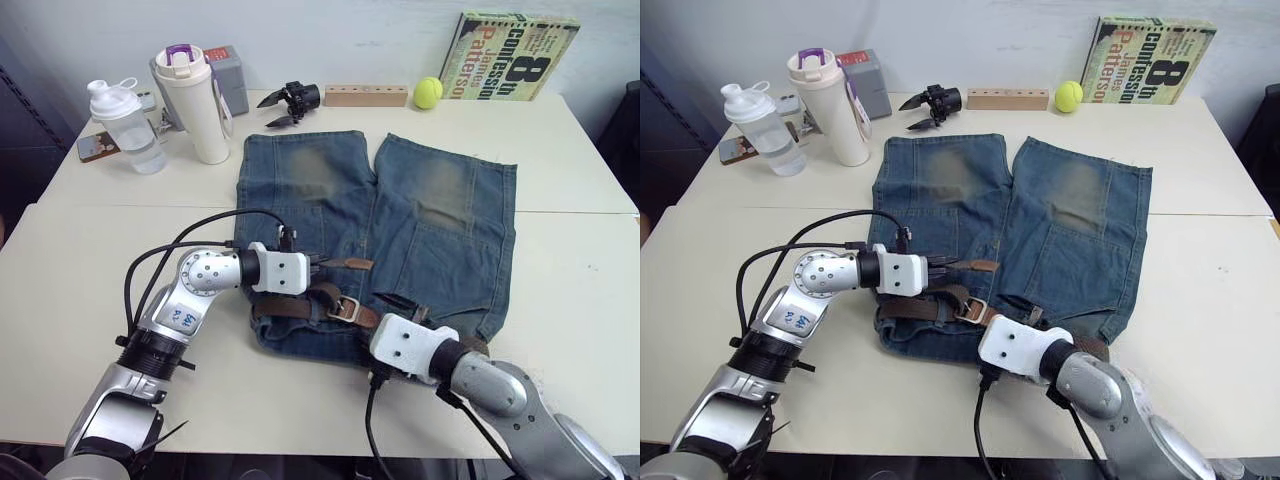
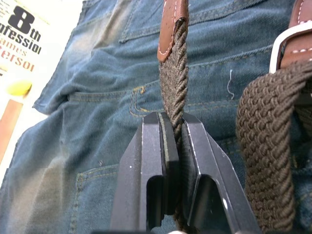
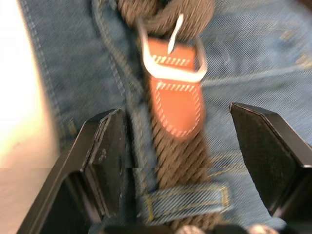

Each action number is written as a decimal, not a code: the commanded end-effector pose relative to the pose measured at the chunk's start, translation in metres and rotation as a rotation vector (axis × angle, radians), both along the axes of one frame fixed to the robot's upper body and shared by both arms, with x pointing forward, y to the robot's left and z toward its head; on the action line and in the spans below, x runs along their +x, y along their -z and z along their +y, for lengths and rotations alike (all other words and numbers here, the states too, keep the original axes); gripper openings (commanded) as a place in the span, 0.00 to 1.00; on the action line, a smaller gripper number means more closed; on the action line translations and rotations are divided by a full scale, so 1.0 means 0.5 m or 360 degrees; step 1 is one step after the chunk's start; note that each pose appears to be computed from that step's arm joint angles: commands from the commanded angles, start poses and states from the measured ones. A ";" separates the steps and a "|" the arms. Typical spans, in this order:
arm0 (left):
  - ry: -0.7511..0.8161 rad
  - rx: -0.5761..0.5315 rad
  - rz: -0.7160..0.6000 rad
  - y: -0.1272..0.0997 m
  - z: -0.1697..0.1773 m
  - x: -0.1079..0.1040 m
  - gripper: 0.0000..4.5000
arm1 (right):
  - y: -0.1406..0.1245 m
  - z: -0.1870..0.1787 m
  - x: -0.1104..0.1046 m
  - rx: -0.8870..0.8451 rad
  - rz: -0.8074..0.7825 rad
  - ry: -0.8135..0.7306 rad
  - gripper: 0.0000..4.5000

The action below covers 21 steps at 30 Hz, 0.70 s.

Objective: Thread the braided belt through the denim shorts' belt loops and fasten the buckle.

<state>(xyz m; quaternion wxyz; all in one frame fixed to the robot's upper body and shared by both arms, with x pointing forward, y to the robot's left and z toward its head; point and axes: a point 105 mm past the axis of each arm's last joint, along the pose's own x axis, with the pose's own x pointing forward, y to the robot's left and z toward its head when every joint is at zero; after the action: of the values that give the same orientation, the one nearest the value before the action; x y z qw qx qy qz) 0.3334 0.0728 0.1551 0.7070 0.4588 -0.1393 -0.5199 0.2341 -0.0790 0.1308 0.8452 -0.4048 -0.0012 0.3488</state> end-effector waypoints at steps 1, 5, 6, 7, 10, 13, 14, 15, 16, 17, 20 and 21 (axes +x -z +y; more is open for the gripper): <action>0.0047 -0.0047 -0.0050 -0.029 -0.012 -0.006 0.00 | -0.040 0.009 0.005 0.0026 -0.0234 0.0039 0.80; 0.0038 -0.0046 -0.0039 -0.028 -0.012 -0.003 0.00 | -0.023 -0.003 0.008 -0.0017 -0.0194 0.0100 0.80; 0.0034 -0.0044 -0.0036 -0.028 -0.011 -0.002 0.00 | -0.016 -0.009 0.009 -0.0034 -0.0176 0.0122 0.80; 0.0031 -0.0043 -0.0031 -0.027 -0.011 -0.002 0.00 | -0.012 -0.013 0.009 -0.0038 -0.0155 0.0141 0.80; 0.0017 -0.0039 -0.0026 -0.027 -0.008 0.001 0.00 | -0.004 -0.021 0.011 -0.0041 -0.0110 0.0181 0.61; 0.0000 -0.0044 -0.0019 -0.028 -0.005 0.005 0.00 | 0.000 -0.024 0.014 -0.0040 -0.0079 0.0207 0.33; -0.0005 -0.0045 -0.0017 -0.028 -0.004 0.005 0.00 | 0.001 -0.023 0.015 -0.0040 -0.0067 0.0210 0.23; -0.0009 -0.0047 -0.0018 -0.029 -0.003 0.006 0.00 | 0.001 -0.021 0.017 -0.0033 -0.0064 0.0217 0.13; -0.0014 -0.0054 -0.0015 -0.029 -0.003 0.006 0.00 | 0.002 -0.019 0.020 -0.0015 -0.0045 0.0230 0.02; -0.0013 -0.0053 -0.0011 -0.028 -0.003 0.005 0.00 | 0.002 -0.016 0.023 -0.0012 -0.0043 0.0233 0.00; -0.0010 -0.0054 -0.0005 -0.027 -0.004 0.004 0.00 | 0.000 -0.005 0.029 0.0019 -0.0026 0.0233 0.00; -0.0011 -0.0055 -0.0003 -0.027 -0.005 0.004 0.00 | 0.000 -0.003 0.031 0.0029 -0.0018 0.0235 0.00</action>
<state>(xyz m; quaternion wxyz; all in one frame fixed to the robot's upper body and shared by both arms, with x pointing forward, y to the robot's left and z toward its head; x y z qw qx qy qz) 0.3368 0.0731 0.1543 0.7156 0.4508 -0.1225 -0.5192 0.2471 -0.0776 0.1312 0.8702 -0.3952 0.0145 0.2940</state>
